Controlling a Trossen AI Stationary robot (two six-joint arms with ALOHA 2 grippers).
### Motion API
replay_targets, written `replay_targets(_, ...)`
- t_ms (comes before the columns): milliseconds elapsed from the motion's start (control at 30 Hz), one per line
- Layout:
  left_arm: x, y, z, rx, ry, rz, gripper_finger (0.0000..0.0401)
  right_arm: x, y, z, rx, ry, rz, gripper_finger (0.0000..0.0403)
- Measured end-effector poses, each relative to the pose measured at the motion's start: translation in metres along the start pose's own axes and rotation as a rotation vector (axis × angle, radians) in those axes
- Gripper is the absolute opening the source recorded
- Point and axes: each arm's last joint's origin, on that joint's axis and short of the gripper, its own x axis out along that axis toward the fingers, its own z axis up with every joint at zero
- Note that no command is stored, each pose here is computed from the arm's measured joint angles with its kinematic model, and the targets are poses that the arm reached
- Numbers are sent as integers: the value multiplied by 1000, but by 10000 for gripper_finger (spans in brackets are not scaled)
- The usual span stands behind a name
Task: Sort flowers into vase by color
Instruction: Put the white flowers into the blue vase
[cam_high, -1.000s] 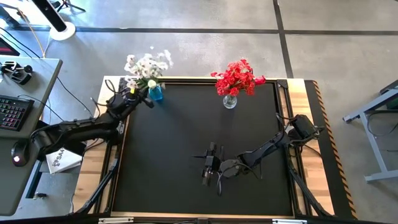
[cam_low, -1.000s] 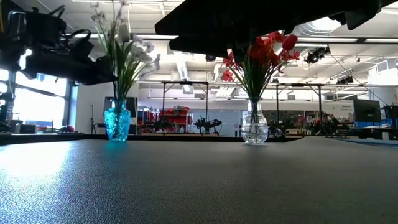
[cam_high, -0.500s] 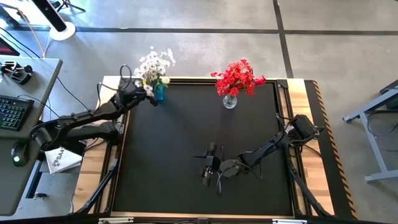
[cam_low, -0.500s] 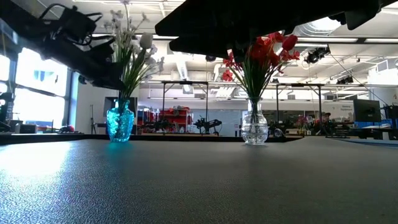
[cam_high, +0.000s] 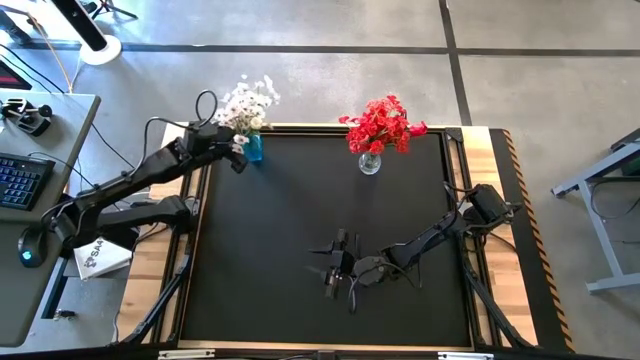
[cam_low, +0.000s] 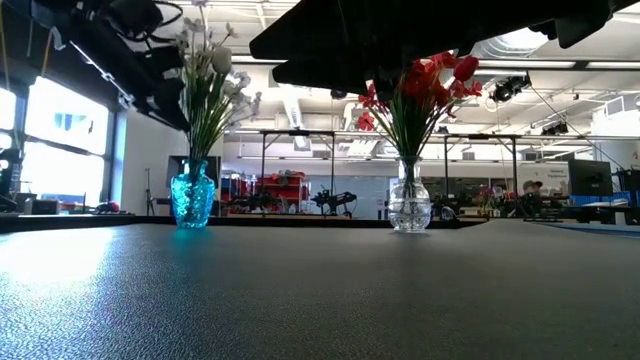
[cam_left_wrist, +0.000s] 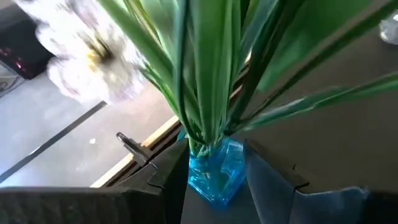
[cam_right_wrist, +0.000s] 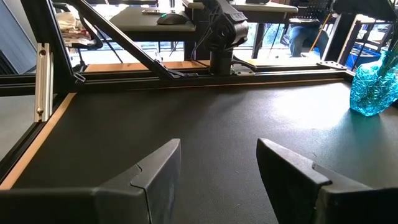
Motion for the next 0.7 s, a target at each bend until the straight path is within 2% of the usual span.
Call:
replay_targets(100, -10, 2, 4, -10, -44, -13, 141, 0, 0, 0, 0, 0, 0, 206)
replay_targets(400, -31, 4, 12, -44, -191, -154, 128, 1, -1, 0, 8, 4, -3, 206)
replay_targets(533, -27, 4, 18, -56, -267, -145, 88, 1, -1, 0, 9, 4, -3, 206)
replay_targets(700, -13, 1, 20, -71, -263, -146, 19, 0, -1, -1, 21, 8, -3, 206)
